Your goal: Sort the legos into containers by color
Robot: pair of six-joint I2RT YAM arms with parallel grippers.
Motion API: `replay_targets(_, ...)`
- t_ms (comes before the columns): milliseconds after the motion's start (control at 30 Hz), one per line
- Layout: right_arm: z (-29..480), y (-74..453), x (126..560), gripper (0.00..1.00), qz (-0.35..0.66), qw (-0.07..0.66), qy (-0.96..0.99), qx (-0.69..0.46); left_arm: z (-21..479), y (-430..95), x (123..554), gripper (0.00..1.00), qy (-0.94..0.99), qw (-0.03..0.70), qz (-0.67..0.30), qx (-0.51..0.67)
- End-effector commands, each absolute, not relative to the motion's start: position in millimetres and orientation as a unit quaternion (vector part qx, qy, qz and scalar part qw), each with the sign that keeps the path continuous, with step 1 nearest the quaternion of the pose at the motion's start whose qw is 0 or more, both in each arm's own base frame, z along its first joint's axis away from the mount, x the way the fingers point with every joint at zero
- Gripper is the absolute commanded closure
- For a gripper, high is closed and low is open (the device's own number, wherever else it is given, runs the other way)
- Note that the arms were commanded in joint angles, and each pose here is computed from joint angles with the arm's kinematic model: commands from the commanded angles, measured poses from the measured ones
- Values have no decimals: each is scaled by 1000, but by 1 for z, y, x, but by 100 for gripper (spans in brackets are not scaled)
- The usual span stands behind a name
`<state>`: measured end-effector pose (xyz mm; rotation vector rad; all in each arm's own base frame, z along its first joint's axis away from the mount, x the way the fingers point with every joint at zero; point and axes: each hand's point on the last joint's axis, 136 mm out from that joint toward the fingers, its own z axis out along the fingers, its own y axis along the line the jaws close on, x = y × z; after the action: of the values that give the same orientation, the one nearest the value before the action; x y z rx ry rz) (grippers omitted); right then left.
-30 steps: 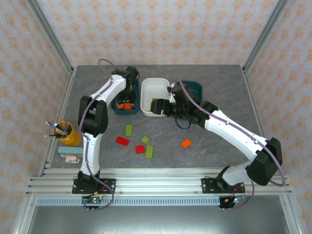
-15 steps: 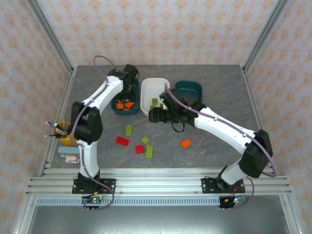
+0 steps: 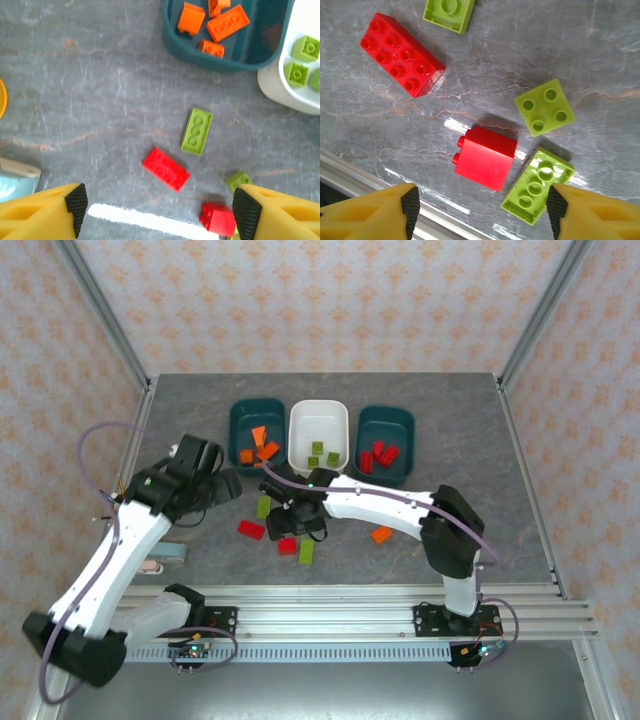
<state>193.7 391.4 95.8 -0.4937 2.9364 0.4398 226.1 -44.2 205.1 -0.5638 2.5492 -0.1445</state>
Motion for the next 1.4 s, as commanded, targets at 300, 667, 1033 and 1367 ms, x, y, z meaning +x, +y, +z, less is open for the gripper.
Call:
replay_targets(300, 63, 397, 185, 35, 98, 13, 994, -51, 196, -63, 164, 18, 930, 260, -176, -193)
replay_targets(667, 46, 406, 181, 41, 71, 1, 997, -31, 196, -66, 149, 18, 933, 254, -190, -167)
replay_targets(1033, 36, 412, 182, 47, 68, -4, 997, -30, 198, -70, 150, 18, 932, 254, -201, -163)
replay_targets(1367, 52, 412, 193, 63, 58, 24, 997, -50, 207, -72, 152, 18, 928, 265, -210, -159)
